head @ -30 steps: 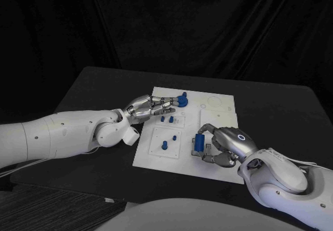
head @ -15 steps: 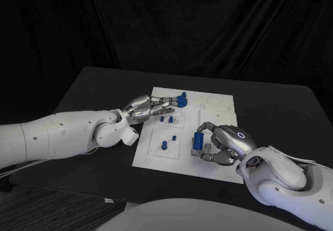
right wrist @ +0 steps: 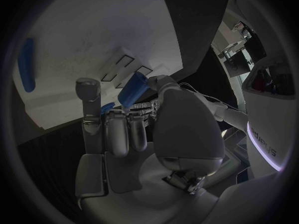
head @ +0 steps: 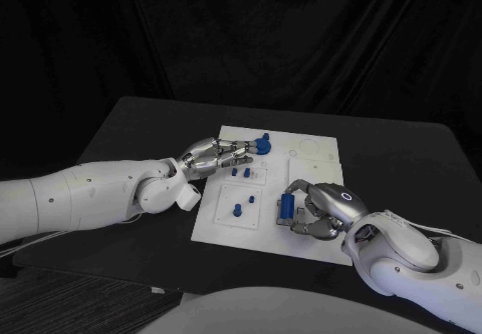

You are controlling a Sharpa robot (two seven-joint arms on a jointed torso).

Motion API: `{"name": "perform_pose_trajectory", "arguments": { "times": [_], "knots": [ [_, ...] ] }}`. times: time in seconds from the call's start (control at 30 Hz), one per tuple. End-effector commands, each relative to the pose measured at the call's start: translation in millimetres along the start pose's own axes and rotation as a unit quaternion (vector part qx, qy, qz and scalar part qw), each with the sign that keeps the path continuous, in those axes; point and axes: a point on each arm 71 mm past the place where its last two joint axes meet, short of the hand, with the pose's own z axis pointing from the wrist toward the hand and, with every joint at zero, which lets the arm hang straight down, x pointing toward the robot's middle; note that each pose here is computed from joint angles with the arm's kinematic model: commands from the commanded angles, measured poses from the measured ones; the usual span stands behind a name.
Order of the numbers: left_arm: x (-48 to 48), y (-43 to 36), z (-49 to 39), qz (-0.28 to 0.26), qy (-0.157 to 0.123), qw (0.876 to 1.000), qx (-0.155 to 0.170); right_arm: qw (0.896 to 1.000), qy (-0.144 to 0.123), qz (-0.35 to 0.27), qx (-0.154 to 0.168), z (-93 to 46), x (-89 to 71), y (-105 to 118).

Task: Assemble the parts on the task board

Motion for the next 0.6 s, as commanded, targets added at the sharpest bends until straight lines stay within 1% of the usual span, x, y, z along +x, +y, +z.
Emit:
{"name": "perform_pose_trajectory", "arguments": {
  "times": [0.03, 0.6],
  "knots": [
    [1.4, -0.4, 0.2, -0.007, 0.005, 1.000, 0.006, 1.000, 0.013, -0.001, 0.005, 0.1, 3.0, -0.2],
    [1.7, 0.2, 0.3, -0.008, 0.007, 1.000, 0.004, 1.000, 0.022, 0.002, 0.004, 0.1, 5.5, 4.8]
  ]
}}
